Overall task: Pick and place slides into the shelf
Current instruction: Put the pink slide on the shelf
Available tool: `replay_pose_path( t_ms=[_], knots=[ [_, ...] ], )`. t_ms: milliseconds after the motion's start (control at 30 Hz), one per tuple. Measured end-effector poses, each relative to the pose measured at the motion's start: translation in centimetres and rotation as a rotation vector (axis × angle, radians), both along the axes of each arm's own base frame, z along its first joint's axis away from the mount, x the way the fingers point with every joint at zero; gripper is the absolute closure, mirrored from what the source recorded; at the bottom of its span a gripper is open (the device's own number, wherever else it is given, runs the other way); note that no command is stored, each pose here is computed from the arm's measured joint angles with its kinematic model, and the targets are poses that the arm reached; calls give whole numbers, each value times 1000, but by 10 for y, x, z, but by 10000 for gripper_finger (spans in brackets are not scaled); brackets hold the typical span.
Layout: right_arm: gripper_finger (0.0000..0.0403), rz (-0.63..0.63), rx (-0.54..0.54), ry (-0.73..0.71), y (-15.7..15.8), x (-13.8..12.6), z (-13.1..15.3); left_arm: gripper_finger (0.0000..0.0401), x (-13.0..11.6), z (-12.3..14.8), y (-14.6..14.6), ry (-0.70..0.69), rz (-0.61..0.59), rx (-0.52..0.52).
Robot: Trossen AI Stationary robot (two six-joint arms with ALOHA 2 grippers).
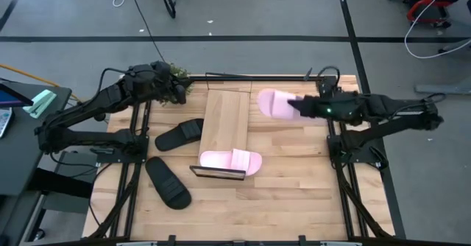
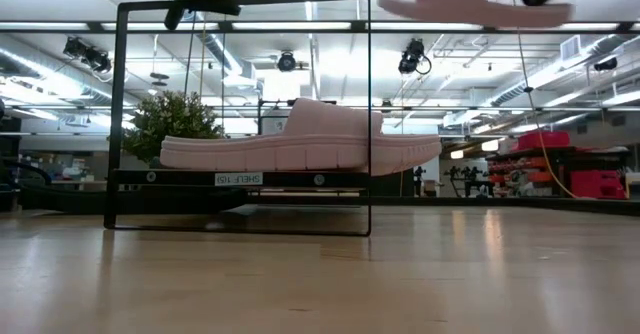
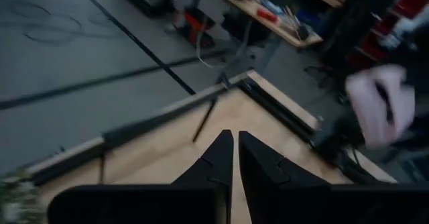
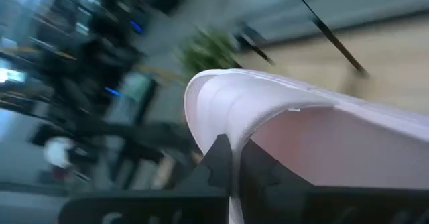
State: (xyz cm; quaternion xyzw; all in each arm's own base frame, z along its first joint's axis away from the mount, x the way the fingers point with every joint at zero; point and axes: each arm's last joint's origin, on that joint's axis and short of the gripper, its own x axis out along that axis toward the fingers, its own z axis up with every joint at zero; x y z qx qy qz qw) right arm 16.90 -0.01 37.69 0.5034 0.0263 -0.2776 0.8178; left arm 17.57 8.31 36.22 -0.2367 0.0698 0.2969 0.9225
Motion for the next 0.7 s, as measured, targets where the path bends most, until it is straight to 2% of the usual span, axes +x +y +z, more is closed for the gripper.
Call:
replay_pose_path(
  t_ms=[133,267,400,533,700],
  knots=[
    [393,-32,-98,-91,-10,15,11,377,11,-7,1,14,-75,-57],
    [393,-43,-139,-101,-18,34,9,376,22,-11,-1,-7,-145,-112],
    [393,-12,-147,-95,-26,57,1,378,35,-6,-6,-72,-278,-67],
    [393,2,-163,-151,-35,80,-3,385,45,-3,-11,-120,-396,-20],
    [393,19,-177,-248,-46,100,-5,382,52,-3,-14,-138,-429,4]
  ],
)
